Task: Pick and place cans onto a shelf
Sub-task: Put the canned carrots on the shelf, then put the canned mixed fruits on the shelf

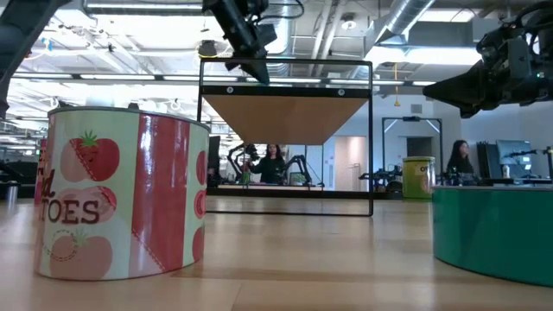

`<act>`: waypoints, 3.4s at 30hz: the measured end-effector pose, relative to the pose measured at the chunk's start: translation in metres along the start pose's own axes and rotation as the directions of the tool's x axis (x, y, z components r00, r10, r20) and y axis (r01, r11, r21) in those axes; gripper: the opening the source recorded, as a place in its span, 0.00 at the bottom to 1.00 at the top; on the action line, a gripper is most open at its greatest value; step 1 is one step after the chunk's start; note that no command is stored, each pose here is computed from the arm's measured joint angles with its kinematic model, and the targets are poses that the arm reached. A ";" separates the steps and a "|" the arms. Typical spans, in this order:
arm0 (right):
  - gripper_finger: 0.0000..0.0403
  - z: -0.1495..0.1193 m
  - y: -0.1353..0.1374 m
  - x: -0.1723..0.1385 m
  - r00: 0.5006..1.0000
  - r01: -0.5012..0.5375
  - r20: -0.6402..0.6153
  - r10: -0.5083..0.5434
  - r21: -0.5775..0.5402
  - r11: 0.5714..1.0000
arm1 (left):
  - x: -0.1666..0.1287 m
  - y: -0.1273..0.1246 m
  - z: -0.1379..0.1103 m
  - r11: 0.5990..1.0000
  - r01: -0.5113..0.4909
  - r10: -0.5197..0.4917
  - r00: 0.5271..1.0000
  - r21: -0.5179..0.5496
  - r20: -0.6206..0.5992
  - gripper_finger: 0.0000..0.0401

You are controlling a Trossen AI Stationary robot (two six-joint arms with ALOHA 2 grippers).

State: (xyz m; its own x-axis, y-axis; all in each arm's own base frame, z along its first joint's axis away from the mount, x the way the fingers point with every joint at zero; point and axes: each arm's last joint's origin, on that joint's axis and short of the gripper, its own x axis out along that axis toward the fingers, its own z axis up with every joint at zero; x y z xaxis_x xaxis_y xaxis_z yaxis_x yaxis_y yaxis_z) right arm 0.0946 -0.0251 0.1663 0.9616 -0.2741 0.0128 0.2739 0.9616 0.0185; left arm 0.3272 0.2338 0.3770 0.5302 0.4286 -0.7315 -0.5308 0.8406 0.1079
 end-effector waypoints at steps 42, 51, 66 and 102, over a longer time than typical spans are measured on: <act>0.12 0.000 0.000 0.000 1.000 0.000 0.000 0.000 0.000 1.000 | 0.007 -0.008 -0.003 0.998 0.009 -0.011 0.999 -0.059 -0.043 0.01; 0.12 0.000 0.000 0.000 1.000 0.000 0.000 0.000 0.000 1.000 | 0.006 -0.007 -0.003 0.998 0.004 -0.007 0.999 -0.060 -0.037 0.11; 0.12 0.000 0.000 0.000 1.000 0.000 0.000 0.000 0.000 1.000 | -0.053 -0.009 0.013 0.992 0.099 -0.086 0.984 -0.078 0.155 0.02; 0.12 0.000 0.000 0.000 1.000 -0.001 0.000 0.001 -0.304 0.953 | -0.072 -0.059 -0.201 0.923 0.306 -0.187 0.886 -0.232 0.426 0.00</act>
State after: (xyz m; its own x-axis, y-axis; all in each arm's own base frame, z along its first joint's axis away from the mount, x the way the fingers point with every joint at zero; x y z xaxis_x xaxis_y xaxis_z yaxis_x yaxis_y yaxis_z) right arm 0.0946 -0.0250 0.1664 0.9618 -0.2734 0.0132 0.2656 0.9206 -0.2863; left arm 0.1874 0.0864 0.2884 0.8498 0.3637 -0.3815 -0.4813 0.8304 -0.2806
